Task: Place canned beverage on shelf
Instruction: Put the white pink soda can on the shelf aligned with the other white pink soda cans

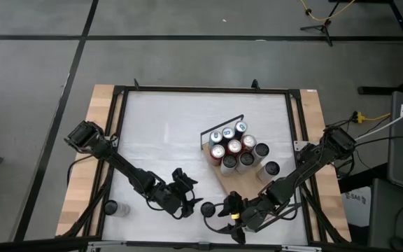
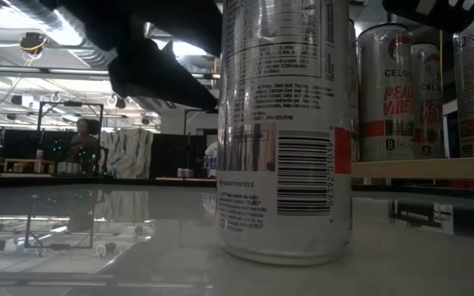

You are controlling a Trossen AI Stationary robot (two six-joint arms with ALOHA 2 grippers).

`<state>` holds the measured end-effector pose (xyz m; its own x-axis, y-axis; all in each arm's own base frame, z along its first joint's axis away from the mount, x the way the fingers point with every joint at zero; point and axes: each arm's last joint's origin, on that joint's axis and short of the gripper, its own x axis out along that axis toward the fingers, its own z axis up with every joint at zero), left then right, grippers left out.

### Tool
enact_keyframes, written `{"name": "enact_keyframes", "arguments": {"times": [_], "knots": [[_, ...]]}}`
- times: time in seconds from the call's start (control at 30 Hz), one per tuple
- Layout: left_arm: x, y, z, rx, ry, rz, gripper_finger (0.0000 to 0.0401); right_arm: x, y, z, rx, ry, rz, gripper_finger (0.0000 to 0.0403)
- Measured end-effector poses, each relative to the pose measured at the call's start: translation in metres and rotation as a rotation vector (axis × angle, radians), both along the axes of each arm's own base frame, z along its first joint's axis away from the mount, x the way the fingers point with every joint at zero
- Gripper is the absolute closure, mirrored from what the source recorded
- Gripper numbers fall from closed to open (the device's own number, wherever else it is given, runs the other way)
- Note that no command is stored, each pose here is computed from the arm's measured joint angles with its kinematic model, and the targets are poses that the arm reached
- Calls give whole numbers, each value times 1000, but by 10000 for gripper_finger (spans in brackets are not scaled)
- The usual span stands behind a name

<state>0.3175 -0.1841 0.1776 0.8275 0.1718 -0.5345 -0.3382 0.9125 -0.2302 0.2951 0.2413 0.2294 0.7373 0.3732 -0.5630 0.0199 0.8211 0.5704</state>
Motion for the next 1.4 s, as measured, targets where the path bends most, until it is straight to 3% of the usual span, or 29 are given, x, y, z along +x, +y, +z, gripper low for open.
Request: {"name": "enact_keyframes", "arguments": {"times": [0.37, 1.4], "knots": [[8, 3, 7, -47, -83, 14, 69, 3, 2, 5, 27, -54, 10, 107], [-9, -18, 2, -42, -6, -92, 69, 8, 4, -3, -24, -101, -67, 107]]}}
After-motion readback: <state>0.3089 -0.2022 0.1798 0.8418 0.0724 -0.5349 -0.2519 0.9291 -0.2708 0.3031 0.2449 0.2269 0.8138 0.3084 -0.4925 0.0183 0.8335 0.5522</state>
